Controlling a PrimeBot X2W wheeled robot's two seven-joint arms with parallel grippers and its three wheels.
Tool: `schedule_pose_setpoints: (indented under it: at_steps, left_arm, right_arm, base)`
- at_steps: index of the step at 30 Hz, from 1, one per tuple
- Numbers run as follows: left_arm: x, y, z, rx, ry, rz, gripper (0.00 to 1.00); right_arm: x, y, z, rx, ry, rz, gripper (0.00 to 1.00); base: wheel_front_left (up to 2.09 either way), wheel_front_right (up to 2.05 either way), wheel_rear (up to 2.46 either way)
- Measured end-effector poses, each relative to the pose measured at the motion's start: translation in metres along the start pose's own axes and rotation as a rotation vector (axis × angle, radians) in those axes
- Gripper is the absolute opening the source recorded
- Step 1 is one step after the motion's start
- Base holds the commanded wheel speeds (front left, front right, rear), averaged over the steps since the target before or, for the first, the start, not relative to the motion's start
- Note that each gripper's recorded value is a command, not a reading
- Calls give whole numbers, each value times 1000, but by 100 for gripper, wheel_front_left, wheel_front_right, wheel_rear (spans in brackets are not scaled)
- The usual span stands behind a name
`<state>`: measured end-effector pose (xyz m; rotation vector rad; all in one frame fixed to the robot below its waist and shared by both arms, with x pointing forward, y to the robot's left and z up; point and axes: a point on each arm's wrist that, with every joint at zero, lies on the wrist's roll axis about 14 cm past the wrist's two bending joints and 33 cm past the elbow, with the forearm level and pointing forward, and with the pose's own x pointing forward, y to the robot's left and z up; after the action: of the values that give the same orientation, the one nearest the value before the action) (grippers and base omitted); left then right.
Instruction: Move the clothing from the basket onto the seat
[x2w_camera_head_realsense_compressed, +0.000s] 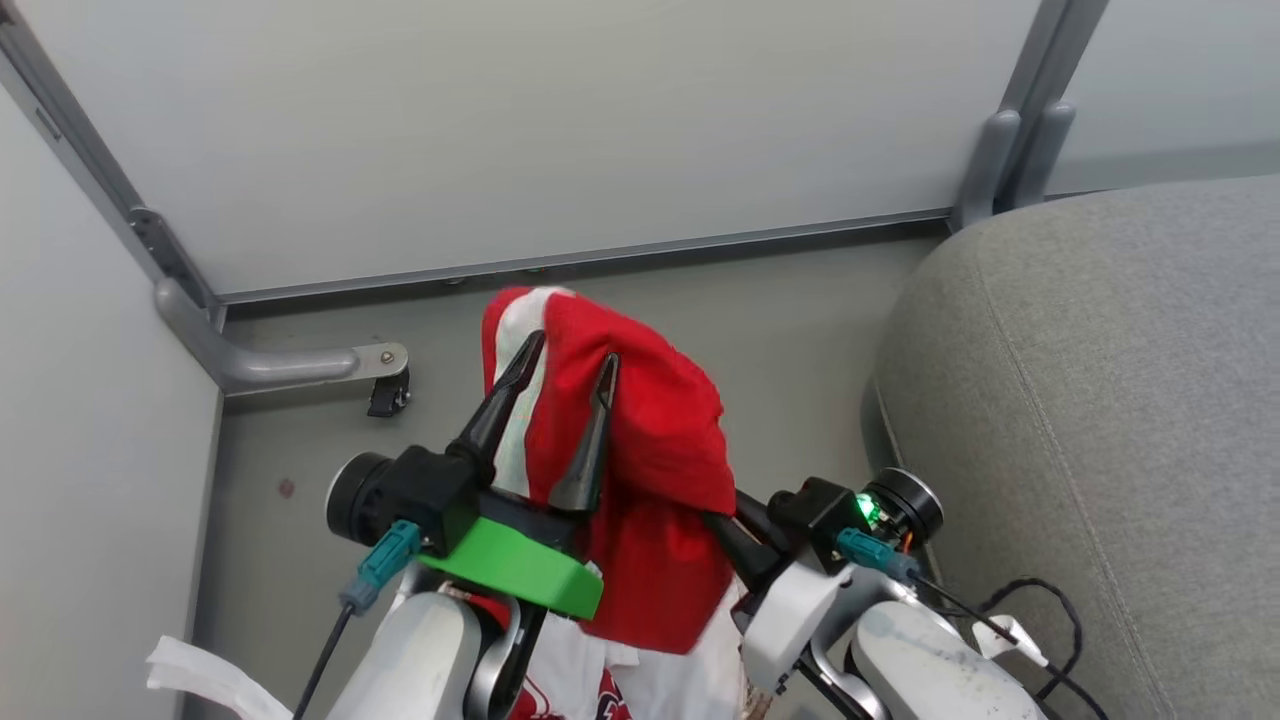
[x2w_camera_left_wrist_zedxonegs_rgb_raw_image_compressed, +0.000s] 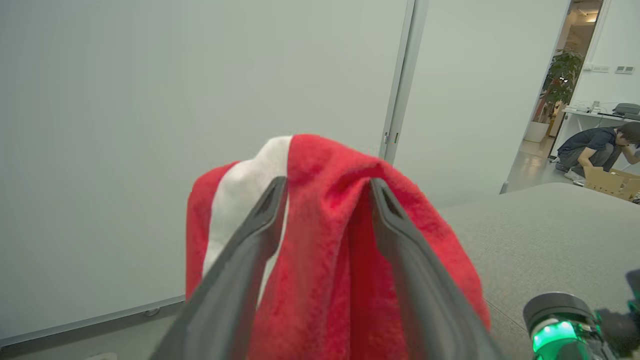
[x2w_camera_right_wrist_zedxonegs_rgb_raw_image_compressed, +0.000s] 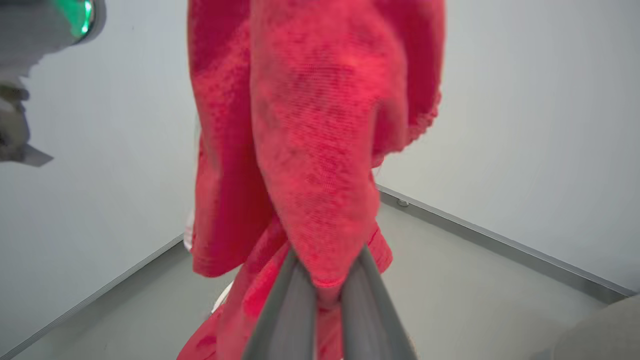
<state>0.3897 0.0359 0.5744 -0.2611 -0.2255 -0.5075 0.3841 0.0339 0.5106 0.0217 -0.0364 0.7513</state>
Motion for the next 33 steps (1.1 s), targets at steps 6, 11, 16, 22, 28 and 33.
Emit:
schedule_pose_setpoints:
  at_steps: [6,11,16,22,28,33]
  left_arm:
    - [4,-7,-21,-2,56,-24,100]
    - [14,-26,-37,-17,89,-85,100]
    - [29,-53,-52,-28,117,-178,100]
    - [46,-97,-76,-60,162,-317,100]
    - [57,-151,-92,-102,186,-486,100]
    - [58,-174,-106,-139,211,-568,100]
  right_arm:
    - [-24,-28,11,20,-49,-125,0]
    - [-53,-55,21,21,-87,-249,0]
    - [-86,-86,32,-5,-118,-380,0]
    - [-136,-119,35,-30,-115,-555,0]
    - [-195,-154,41,-62,-122,-765,0]
    - [-221,-172,39,-64,-107,-862,0]
  base:
    - [0,0,0]
    - [0,0,0]
    - [0,0,0]
    - [0,0,0]
    - [0,0,0]
    - [0,0,0]
